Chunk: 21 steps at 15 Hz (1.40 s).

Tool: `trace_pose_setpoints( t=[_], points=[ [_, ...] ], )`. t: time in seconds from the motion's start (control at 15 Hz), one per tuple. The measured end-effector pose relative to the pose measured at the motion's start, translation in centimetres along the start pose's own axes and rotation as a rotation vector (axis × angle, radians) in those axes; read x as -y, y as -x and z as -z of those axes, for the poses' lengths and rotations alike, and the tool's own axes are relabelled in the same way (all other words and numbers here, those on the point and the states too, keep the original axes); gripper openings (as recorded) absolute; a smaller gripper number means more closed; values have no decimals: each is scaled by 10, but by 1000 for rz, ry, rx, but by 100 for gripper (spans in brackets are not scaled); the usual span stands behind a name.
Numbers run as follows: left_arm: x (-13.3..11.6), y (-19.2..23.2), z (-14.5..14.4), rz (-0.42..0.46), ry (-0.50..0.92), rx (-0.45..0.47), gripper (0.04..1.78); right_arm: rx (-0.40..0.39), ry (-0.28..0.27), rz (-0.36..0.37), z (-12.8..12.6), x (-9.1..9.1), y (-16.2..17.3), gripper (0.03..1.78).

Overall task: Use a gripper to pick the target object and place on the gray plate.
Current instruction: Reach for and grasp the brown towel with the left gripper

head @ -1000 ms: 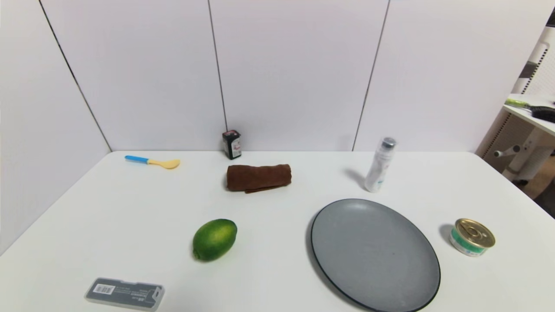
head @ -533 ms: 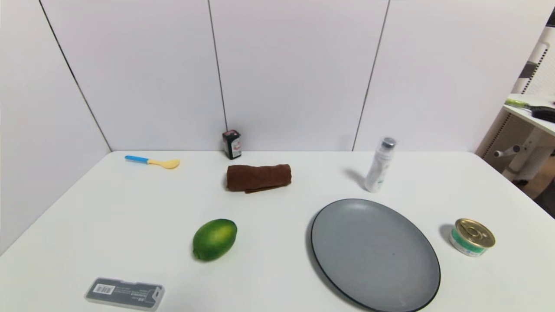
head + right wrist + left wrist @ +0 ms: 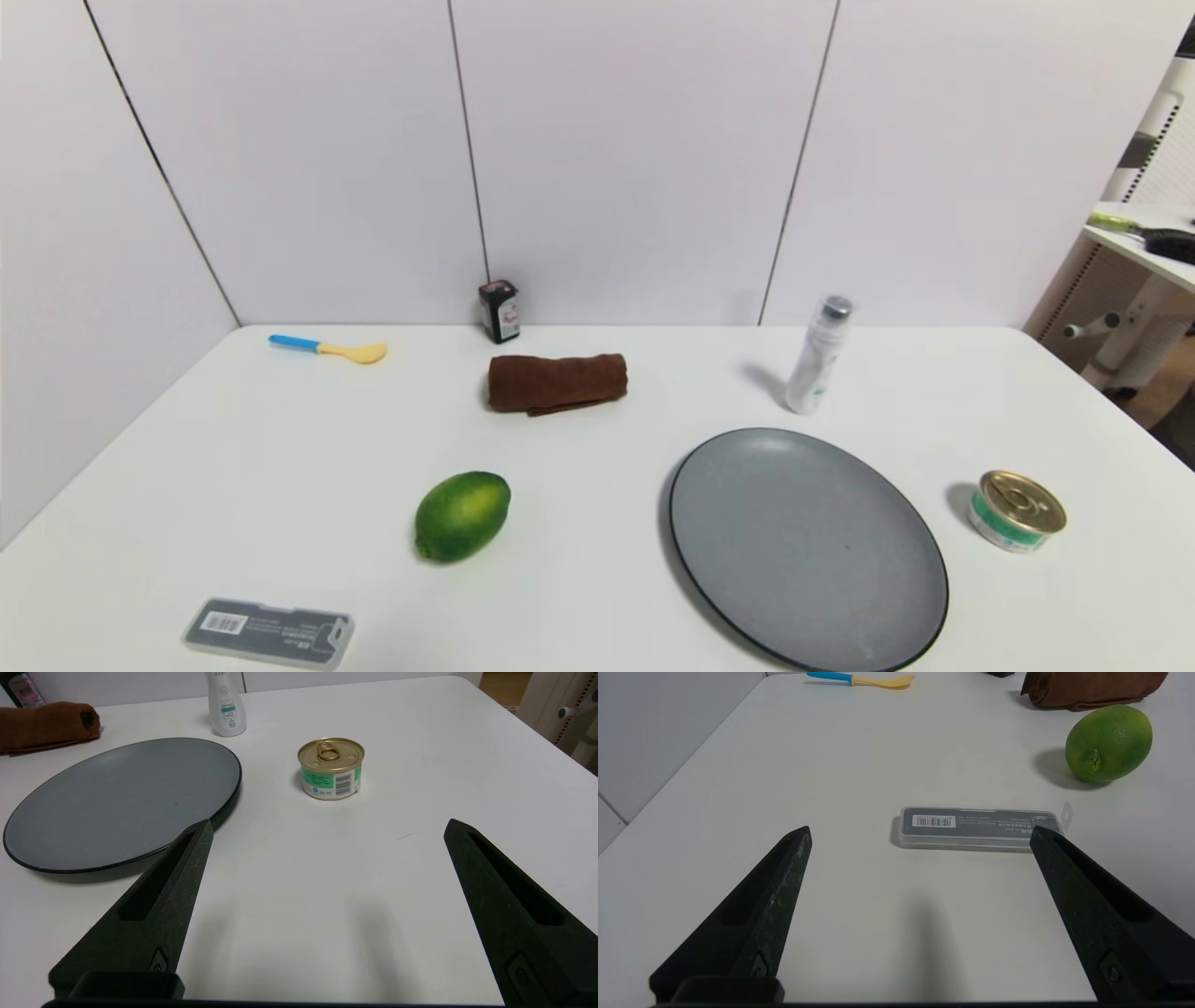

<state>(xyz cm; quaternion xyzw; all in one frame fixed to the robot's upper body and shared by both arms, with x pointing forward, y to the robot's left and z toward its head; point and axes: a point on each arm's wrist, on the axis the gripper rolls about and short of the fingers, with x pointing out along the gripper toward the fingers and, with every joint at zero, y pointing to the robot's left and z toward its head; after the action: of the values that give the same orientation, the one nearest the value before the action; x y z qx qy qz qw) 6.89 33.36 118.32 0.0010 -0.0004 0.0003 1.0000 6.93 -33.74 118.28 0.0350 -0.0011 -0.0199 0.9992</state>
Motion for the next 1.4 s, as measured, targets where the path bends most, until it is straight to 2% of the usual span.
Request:
trace_pose_setpoints(
  t=[0.27, 0.53, 0.67, 1.07, 1.2, 1.4],
  points=[
    [0, 7, -39, 0, -49, 41, 169, 0, 0, 0, 0, 0, 0, 171],
    [0, -4, -105, 16, -179, 0, 169, 0, 0, 0, 0, 0, 0, 171],
    [1, -26, -139, 61, -270, -42, 169, 0, 0, 0, 0, 0, 0, 171],
    [8, -134, -208, 271, -586, -195, 169, 0, 0, 0, 0, 0, 0, 171],
    [21, -174, -217, 385, -638, -244, 169, 0, 0, 0, 0, 0, 0, 171],
    [54, -232, -218, 535, -671, -291, 169, 0, 0, 0, 0, 0, 0, 171]
  ],
)
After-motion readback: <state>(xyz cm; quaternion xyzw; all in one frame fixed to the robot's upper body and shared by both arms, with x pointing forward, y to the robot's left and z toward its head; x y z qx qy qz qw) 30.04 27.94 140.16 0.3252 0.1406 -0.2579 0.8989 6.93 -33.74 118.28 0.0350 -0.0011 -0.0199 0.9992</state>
